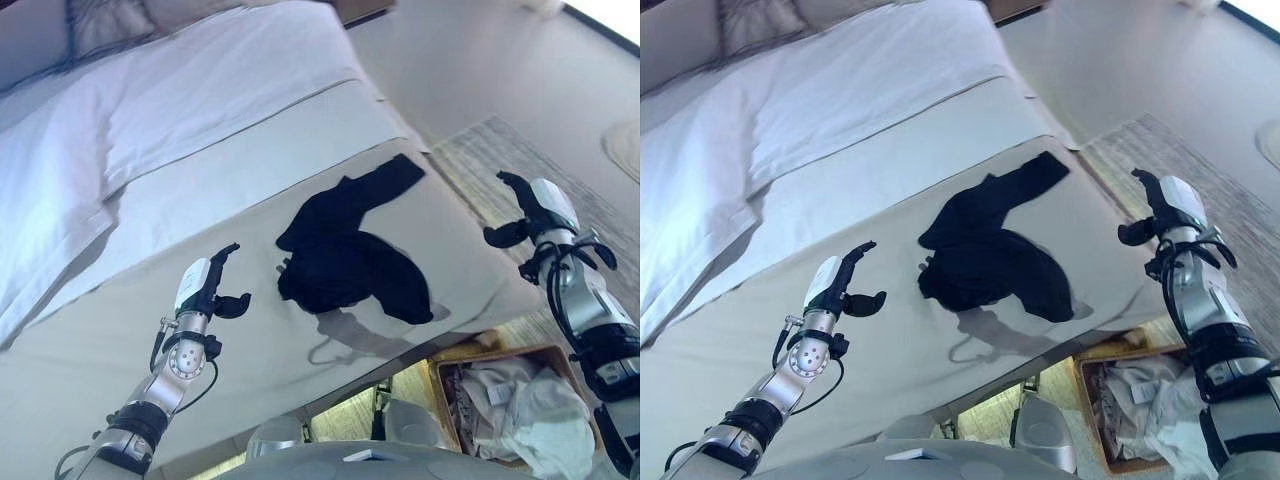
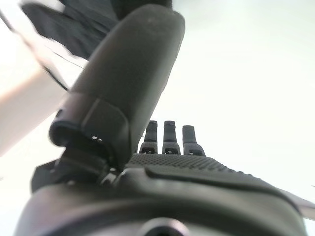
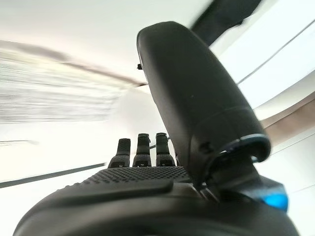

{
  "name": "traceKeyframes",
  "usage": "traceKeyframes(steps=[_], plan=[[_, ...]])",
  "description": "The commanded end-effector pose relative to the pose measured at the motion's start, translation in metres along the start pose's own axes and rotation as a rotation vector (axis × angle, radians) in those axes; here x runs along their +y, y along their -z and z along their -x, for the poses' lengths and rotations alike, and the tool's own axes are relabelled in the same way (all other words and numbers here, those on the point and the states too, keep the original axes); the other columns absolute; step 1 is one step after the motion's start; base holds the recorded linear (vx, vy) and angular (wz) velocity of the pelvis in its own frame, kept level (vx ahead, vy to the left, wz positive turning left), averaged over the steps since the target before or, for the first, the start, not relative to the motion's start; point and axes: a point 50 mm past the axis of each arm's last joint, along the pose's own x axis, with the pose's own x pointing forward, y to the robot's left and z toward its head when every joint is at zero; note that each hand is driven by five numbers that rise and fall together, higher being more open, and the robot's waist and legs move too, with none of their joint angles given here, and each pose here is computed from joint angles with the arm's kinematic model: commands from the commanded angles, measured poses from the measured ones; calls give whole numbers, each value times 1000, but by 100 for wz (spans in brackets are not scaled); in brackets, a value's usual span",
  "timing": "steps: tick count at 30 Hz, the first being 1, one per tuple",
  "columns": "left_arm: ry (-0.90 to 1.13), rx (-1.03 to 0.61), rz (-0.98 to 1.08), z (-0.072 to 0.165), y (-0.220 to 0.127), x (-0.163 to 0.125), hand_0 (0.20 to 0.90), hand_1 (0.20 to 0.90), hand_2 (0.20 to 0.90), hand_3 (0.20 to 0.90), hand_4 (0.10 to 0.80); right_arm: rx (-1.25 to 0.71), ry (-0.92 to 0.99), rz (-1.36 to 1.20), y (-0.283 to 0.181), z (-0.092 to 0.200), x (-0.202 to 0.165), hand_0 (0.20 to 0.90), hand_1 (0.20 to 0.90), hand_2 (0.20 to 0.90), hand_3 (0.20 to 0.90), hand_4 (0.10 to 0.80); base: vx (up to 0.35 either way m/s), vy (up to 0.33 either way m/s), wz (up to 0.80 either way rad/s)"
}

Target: Pick up the clothes from the bed and place them into the basket

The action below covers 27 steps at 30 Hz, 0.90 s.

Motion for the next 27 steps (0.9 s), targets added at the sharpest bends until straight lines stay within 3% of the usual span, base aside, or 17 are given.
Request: traceKeyframes(steps=[1, 12, 22, 27], plan=[[-156, -115, -10, -16, -16, 44, 900, 900, 900, 900, 800, -148, 182, 32, -43, -20, -41, 900, 900, 900, 900, 800, -29, 36, 49], [-203, -166, 23, -10, -21, 54, 900, 900, 900, 900, 800, -206, 173, 48, -96, -43, -59, 900, 900, 900, 900, 800, -58, 41, 35], [-227, -302, 46, -7, -46, 62, 900, 900, 900, 900, 800, -30, 120, 106, -72, -52, -51, 900, 900, 900, 900, 800, -14, -19, 32], [-237, -354, 69, -7, -58, 61, 900, 900, 900, 900, 800, 26, 88, 95, -64, -55, -49, 900, 900, 900, 900, 800, -68, 18, -9]])
